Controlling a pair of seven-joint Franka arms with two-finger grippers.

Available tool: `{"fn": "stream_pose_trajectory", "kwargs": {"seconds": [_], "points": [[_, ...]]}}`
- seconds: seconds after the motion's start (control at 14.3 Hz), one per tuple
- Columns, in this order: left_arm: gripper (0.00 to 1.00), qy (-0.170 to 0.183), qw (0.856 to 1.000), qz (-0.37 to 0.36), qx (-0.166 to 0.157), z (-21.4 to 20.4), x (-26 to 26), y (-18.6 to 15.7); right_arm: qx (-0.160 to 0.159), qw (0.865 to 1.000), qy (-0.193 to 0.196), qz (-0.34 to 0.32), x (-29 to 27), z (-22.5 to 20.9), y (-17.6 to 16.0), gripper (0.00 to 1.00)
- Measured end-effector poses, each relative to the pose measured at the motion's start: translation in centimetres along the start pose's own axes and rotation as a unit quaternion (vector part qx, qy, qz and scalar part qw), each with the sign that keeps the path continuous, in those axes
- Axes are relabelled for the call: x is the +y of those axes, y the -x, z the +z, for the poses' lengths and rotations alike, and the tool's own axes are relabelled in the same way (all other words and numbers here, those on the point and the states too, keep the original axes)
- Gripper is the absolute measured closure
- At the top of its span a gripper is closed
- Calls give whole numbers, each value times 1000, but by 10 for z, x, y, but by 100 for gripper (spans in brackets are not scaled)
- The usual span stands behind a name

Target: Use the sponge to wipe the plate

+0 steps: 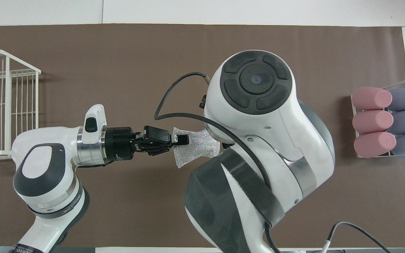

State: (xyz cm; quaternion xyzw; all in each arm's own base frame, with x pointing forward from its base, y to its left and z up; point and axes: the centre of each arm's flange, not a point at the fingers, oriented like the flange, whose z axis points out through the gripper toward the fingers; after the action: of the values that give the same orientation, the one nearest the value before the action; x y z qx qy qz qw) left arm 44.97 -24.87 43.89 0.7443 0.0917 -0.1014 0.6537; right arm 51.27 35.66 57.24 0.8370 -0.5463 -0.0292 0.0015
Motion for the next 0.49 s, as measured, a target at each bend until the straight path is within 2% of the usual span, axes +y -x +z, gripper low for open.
{"fn": "stream_pose_trajectory", "kwargs": {"seconds": [0.28, 0.49], "points": [[95, 0, 1000, 11, 0, 1, -1, 0, 6, 1000, 29, -4, 1, 0, 9, 0], [95, -1, 1000, 12, 0, 1, -2, 1, -22, 999, 29, -2, 3, -3, 21, 0]]}}
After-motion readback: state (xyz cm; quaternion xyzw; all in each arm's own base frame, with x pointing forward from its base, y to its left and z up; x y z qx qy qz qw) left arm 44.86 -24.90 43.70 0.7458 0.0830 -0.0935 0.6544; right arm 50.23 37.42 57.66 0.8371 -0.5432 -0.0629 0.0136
